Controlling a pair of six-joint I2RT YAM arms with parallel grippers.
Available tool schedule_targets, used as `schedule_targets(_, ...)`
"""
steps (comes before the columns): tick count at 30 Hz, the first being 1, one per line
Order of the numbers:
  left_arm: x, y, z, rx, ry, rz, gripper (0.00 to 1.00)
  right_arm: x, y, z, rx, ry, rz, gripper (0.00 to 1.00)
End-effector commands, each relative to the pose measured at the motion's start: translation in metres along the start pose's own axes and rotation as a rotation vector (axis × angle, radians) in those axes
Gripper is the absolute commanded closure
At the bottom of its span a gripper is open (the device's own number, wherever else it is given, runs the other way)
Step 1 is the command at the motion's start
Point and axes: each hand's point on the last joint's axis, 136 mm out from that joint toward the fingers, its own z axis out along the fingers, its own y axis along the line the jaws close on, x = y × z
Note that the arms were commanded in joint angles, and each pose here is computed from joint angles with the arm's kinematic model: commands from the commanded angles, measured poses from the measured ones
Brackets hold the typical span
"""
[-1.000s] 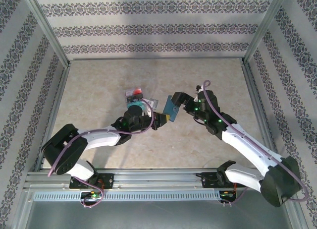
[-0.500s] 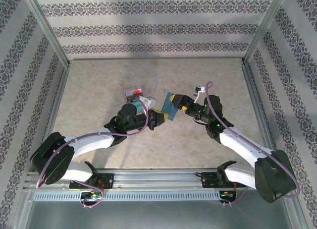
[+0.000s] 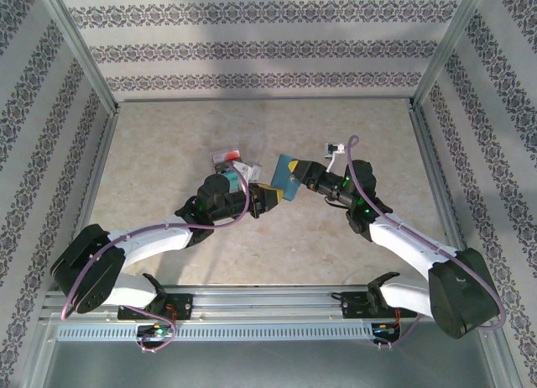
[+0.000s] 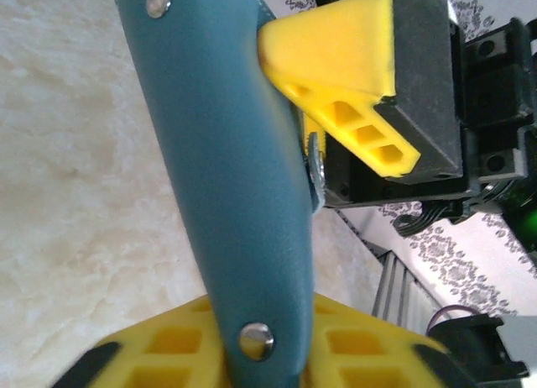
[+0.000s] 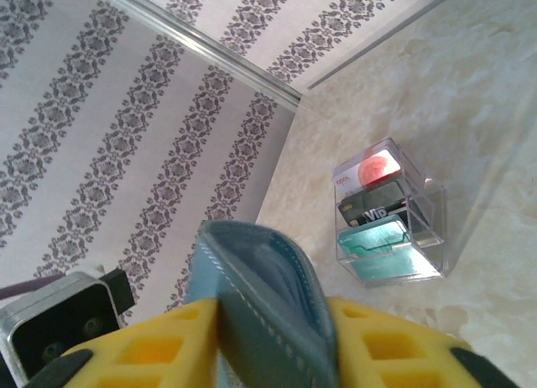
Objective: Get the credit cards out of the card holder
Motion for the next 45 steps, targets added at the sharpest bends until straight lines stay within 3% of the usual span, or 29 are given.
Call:
schedule_targets(1, -0.007, -0.002, -0.004, 0.014, -0.001, 0.001, 0.61, -0.003, 0.037, -0.003, -0.116, 0.017, -0.080, 0.70)
schedule_targets(4, -0.016, 0.001, -0.011, 0.006, -0.029, -0.007, 0.38, -0.001, 0.042, -0.002, -0.127, 0.041, -0.101, 0.72)
schedule_targets(6, -0.022, 0.008, -0.017, -0.029, -0.039, -0.016, 0.30, 0.003, 0.043, 0.001, -0.128, 0.068, -0.114, 0.72)
schedule_targets(11, -0.024, 0.015, -0.028, -0.108, 0.015, 0.042, 0.28, 0.016, 0.049, 0.012, -0.120, 0.168, -0.159, 0.75)
schedule_targets(12, -0.023, 0.013, -0.029, -0.105, 0.035, 0.064, 0.28, 0.018, 0.049, 0.015, -0.118, 0.185, -0.162, 0.80)
schedule_targets(14, -0.019, 0.012, -0.030, -0.096, 0.057, 0.082, 0.27, 0.020, 0.049, 0.020, -0.124, 0.205, -0.155, 1.00)
schedule_targets(19, -0.014, 0.007, -0.022, -0.020, 0.108, 0.040, 0.32, 0.024, 0.053, 0.034, -0.152, 0.243, -0.140, 1.00)
schedule_targets(28, -0.035, 0.017, -0.055, -0.018, 0.070, 0.059, 0.22, 0.027, 0.060, 0.029, -0.165, 0.295, -0.191, 1.00)
schedule_targets(31, -0.038, 0.018, -0.068, -0.016, 0.086, 0.096, 0.22, 0.031, 0.066, 0.026, -0.194, 0.345, -0.214, 1.00)
schedule_targets(35, -0.035, 0.014, -0.076, 0.015, 0.117, 0.123, 0.29, 0.034, 0.076, 0.021, -0.246, 0.395, -0.242, 1.00)
schedule_targets(45, -0.023, -0.015, -0.071, 0.246, 0.176, 0.078, 0.50, 0.037, 0.097, 0.013, -0.336, 0.476, -0.313, 1.00)
